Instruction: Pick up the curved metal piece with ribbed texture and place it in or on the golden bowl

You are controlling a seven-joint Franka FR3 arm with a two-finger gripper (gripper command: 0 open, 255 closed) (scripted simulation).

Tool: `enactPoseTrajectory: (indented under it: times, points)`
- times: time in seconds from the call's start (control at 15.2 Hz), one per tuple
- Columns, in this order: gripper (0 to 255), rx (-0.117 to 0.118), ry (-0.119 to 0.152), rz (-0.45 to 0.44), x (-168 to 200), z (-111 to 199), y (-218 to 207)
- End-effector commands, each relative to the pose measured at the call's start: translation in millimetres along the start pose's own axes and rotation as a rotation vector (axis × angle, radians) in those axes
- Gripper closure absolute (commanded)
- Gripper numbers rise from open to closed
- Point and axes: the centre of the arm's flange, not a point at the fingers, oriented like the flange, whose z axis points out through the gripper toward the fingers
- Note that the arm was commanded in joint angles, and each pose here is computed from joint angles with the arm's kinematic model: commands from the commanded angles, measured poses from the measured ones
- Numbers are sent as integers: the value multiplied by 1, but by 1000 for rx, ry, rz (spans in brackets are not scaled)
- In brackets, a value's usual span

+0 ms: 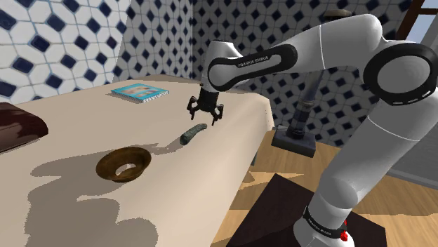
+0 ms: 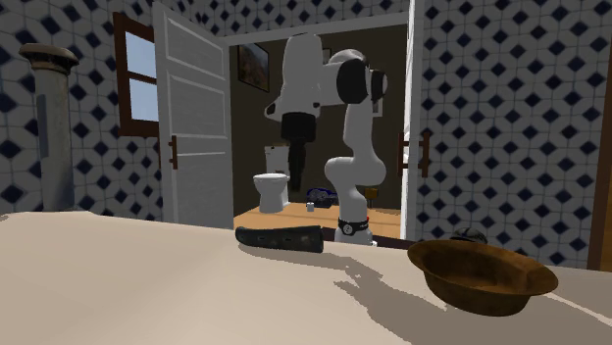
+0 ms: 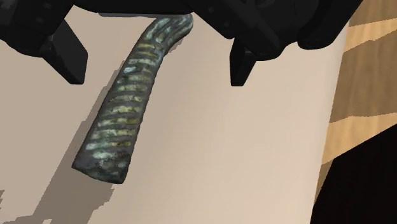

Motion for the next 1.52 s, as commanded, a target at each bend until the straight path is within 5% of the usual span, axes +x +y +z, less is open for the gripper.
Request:
enactPoseTrajectory:
  times: [0.0,0.2,0.73,1.25,1.32,1.45]
  points:
    - [0,-1,-9,92,15,17,-14]
    - [0,-3,-22,220,33,48,-34]
    - [0,-3,-23,225,32,89,-35]
    - [0,-3,-23,225,32,89,-35]
    - [255,-3,-23,225,32,89,-35]
    - [255,-3,-23,225,32,89,-35]
